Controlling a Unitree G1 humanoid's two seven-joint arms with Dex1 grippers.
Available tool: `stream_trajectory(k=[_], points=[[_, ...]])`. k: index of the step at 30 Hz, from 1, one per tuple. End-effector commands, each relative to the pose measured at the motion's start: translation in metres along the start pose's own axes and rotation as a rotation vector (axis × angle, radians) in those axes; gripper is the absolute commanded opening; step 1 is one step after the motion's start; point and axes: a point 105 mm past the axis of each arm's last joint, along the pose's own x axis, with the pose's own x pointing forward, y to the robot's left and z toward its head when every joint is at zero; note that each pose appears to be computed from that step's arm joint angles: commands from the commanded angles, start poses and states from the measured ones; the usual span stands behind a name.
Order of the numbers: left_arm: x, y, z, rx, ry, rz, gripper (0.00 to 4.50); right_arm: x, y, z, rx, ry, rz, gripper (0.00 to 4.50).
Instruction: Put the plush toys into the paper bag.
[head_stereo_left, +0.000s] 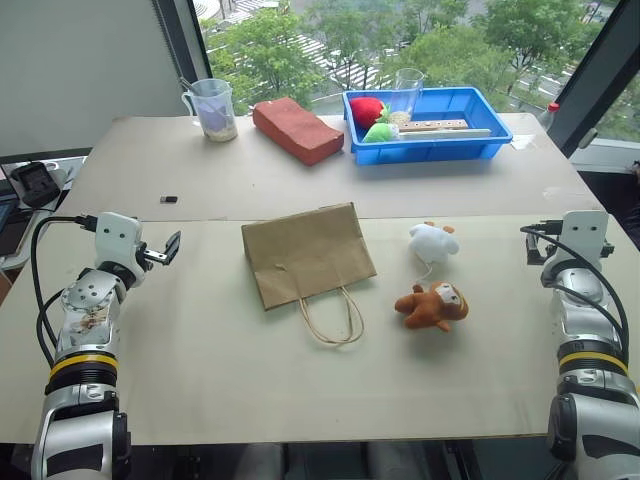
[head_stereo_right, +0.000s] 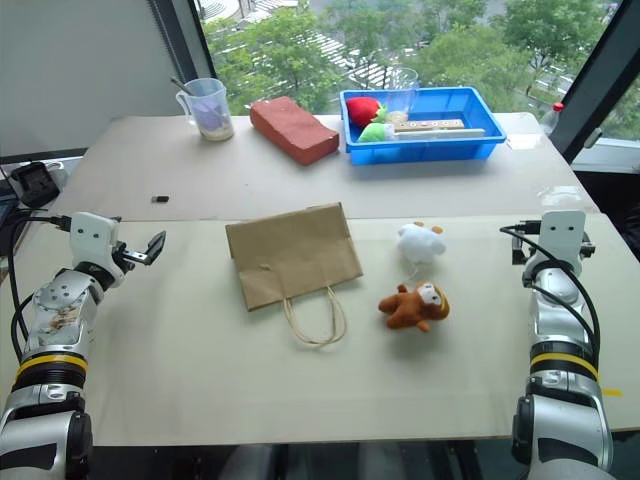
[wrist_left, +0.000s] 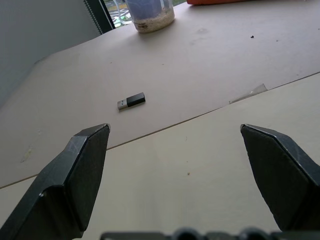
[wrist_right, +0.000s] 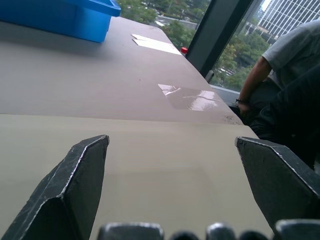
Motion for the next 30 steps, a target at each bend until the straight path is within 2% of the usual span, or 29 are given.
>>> stream_trajectory(k=[1,3,6,10,13,15,19,22,25,30], points=[[-0.004,0.016,0.014,0.006,-0.037,0.039,4.45,0.003,-0.011,0.019,0.018,-0.052,-0.03,4.5],[-0.006,0.02,0.021,-0.01,-0.055,0.028,4.45,0.003,-0.011,0.021,0.022,-0.058,-0.026,4.5],[-0.014,0.011,0.049,-0.034,-0.139,-0.101,4.45,0.003,-0.003,0.036,0.007,-0.097,0.068,4.5],[-0.037,-0.032,0.088,0.078,-0.143,-0.455,4.45,-0.014,0.018,0.075,-0.012,-0.195,0.409,4.5],[-0.05,-0.076,0.114,0.154,-0.157,-0.703,4.45,-0.045,0.039,0.099,-0.021,-0.237,0.724,4.5],[-0.058,-0.108,0.12,0.2,-0.166,-0.849,4.45,-0.066,0.054,0.109,-0.02,-0.237,0.89,4.5],[-0.075,-0.18,0.115,0.275,-0.169,-1.135,4.45,-0.115,0.088,0.114,-0.099,-0.211,1.187,4.5],[-0.078,-0.201,0.108,0.28,-0.153,-1.218,4.45,-0.135,0.1,0.114,-0.1,-0.186,1.289,4.5],[-0.075,-0.24,0.094,0.326,-0.134,-1.35,4.45,-0.168,0.119,0.116,-0.1,-0.179,1.408,4.5],[-0.075,-0.279,0.073,0.337,-0.09,-1.526,4.45,-0.203,0.129,0.12,-0.101,-0.147,1.518,4.5]])
